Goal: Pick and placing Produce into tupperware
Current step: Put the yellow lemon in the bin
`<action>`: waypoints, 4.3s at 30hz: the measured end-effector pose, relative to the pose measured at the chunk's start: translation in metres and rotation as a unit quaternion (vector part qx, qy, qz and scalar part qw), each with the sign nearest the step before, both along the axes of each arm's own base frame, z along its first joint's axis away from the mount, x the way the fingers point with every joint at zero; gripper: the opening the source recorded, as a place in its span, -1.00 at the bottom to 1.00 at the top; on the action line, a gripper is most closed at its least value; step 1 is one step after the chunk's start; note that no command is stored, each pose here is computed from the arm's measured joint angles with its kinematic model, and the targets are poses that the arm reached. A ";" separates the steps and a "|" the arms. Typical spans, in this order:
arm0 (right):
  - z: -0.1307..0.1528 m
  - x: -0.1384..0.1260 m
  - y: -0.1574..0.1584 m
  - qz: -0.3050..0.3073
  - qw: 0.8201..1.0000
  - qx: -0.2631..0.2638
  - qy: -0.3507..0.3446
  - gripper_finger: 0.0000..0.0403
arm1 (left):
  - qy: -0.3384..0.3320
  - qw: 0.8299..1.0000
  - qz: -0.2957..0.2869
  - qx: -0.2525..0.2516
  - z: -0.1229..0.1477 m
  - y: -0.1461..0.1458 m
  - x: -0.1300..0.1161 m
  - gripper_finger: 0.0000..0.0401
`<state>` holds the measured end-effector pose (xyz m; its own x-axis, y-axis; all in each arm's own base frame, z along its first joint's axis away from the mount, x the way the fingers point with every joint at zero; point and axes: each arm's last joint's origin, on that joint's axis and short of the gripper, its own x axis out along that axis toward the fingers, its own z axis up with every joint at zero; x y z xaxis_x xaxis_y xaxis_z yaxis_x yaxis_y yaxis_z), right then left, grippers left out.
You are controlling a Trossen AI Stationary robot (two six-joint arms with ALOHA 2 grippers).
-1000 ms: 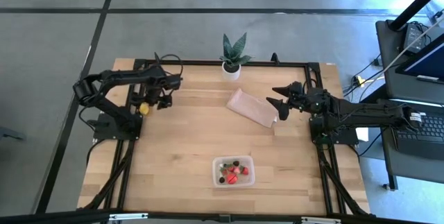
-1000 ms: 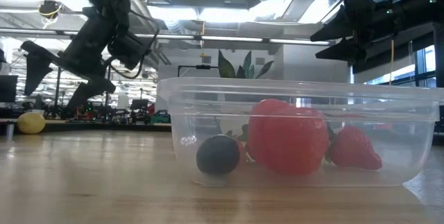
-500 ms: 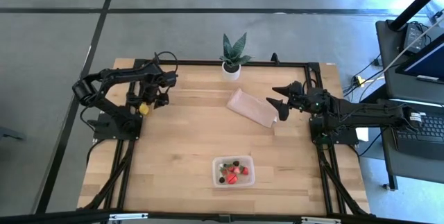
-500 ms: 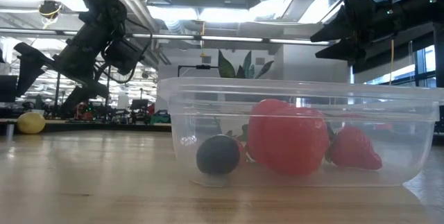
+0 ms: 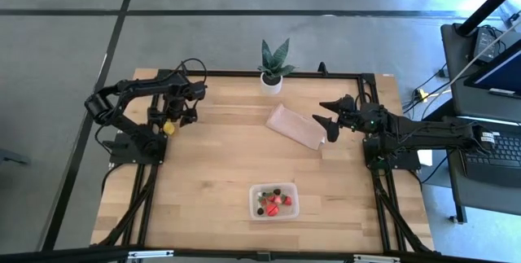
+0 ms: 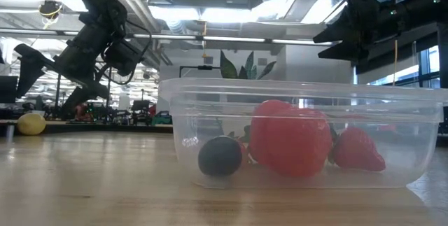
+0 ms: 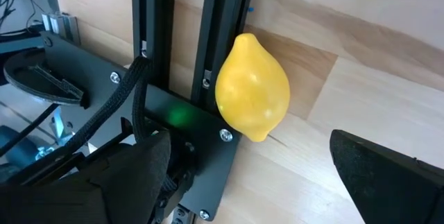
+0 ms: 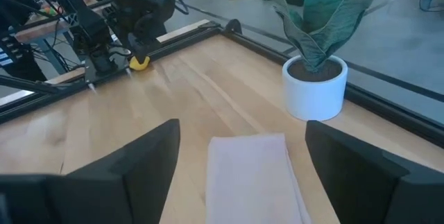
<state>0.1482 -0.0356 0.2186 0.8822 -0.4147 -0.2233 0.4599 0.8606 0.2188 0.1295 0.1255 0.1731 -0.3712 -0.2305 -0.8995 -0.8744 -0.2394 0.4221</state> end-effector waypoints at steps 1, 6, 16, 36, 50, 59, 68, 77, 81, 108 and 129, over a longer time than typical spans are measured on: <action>0.000 0.000 0.000 0.000 1.000 0.000 0.000 0.55 | 0.000 1.000 0.000 0.000 0.000 0.000 0.000 0.92; 0.000 0.000 0.000 0.000 1.000 0.001 0.000 0.55 | 0.000 1.000 0.004 0.000 0.000 0.001 -0.001 0.90; 0.000 0.000 0.000 0.000 1.000 0.002 -0.001 0.55 | -0.044 0.998 0.008 0.039 -0.013 0.009 0.003 0.81; -0.001 0.000 0.000 0.000 1.000 0.001 0.003 0.55 | -0.012 1.000 0.014 0.003 -0.017 0.010 -0.006 0.64; -0.001 0.000 0.000 0.000 1.000 0.002 0.005 0.55 | 0.020 0.999 -0.007 -0.046 -0.038 0.014 -0.003 0.62; -0.001 0.000 0.000 0.000 1.000 0.002 0.005 0.55 | 0.030 0.998 -0.010 -0.059 -0.044 0.015 -0.002 0.45; -0.001 0.000 0.000 0.000 1.000 0.002 0.005 0.55 | 0.028 0.998 -0.013 -0.050 -0.045 0.016 -0.001 0.23; -0.001 0.000 0.000 0.000 1.000 0.003 0.005 0.55 | 0.031 0.998 -0.016 -0.046 -0.045 0.017 -0.001 0.08; -0.001 0.000 0.000 0.000 1.000 0.003 0.005 0.55 | 0.032 0.998 -0.016 -0.046 -0.045 0.017 -0.001 0.02; -0.001 0.000 0.000 0.000 1.000 0.002 0.005 0.55 | -0.176 0.956 -0.190 -0.138 -0.012 0.015 0.053 -0.03; -0.001 0.001 0.002 0.020 0.999 0.045 -0.015 0.55 | -0.677 0.592 -0.438 -0.004 0.115 -0.039 0.219 -0.02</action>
